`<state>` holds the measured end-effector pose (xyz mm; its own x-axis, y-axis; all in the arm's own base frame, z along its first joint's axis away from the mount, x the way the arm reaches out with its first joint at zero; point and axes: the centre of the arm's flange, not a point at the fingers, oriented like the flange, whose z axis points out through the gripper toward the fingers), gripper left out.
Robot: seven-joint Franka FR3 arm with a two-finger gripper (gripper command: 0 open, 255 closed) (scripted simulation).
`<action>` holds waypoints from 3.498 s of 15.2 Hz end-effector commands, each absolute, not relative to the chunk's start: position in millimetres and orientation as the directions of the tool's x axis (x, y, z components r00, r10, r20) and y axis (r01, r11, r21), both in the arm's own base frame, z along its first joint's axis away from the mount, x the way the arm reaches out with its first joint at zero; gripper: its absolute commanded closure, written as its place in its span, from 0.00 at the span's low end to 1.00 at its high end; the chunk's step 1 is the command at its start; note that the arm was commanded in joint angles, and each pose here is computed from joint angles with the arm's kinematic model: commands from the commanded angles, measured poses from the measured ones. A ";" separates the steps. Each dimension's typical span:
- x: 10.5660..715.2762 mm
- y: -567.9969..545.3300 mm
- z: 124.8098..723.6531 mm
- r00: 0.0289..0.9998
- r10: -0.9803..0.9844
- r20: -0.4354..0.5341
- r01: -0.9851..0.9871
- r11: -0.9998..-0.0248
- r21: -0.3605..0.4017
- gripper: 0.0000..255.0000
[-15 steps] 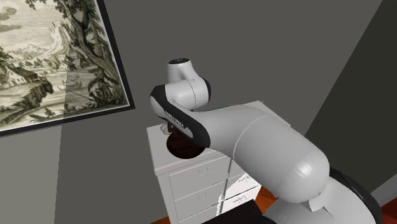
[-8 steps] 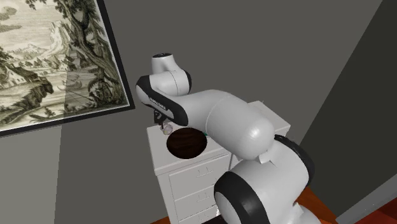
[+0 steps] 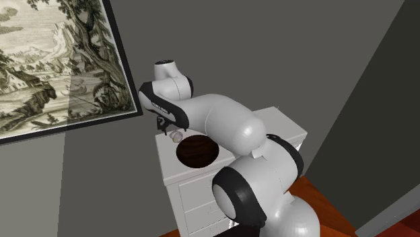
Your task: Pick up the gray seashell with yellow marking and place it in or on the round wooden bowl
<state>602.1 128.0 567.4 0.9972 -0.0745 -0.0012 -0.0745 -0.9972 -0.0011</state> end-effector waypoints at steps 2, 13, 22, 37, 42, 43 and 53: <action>602.7 128.5 552.0 0.997 -0.074 -0.001 -0.074 -0.997 -0.001 0.00; 602.7 128.4 549.0 0.997 -0.074 -0.001 -0.074 -0.997 -0.001 1.00; 602.6 128.5 554.2 0.997 -0.074 -0.001 -0.074 -0.997 -0.001 1.00; 602.7 128.5 633.4 0.997 -0.074 -0.001 -0.074 -0.997 -0.001 1.00; 602.7 128.5 659.8 0.997 -0.074 -0.001 -0.074 -0.997 -0.001 1.00; 602.7 128.5 665.1 0.997 -0.074 -0.001 -0.074 -0.997 -0.001 1.00; 494.3 80.5 676.7 0.997 -0.074 -0.001 -0.074 -0.997 -0.001 1.00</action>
<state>508.0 84.2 677.3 0.9972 -0.0745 -0.0006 -0.0745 -0.9972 -0.0011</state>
